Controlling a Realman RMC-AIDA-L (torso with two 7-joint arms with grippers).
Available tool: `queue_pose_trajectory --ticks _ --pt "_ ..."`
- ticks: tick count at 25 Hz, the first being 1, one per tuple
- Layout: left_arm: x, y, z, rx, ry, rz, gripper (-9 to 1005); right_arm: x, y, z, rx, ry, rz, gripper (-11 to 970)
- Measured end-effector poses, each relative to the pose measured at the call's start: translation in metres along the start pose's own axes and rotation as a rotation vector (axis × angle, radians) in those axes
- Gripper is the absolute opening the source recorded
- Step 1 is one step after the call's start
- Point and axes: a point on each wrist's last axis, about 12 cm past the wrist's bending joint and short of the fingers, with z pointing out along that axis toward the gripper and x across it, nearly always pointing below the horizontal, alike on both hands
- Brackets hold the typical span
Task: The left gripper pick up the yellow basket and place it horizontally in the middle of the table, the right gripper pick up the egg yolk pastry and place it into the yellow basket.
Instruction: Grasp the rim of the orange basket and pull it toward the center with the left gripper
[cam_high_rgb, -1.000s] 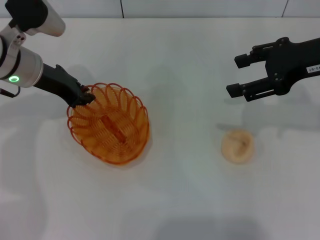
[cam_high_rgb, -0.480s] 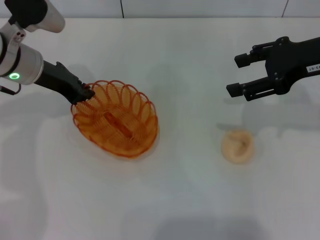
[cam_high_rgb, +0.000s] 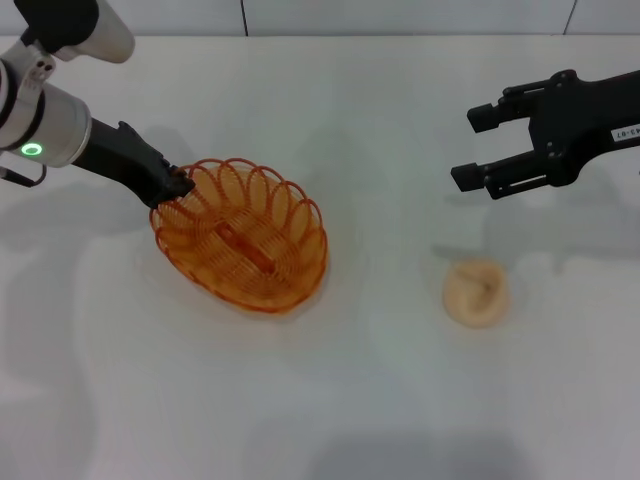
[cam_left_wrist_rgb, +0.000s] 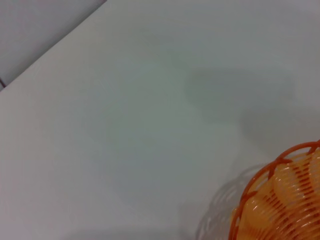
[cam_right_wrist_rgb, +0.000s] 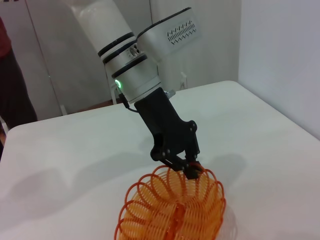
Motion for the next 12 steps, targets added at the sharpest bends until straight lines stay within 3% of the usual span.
queue_pose_trajectory --ticks 12 --pt "-0.008 -0.003 -0.017 0.035 -0.075 -0.050 90 0.000 -0.002 -0.001 0.014 -0.008 0.003 769"
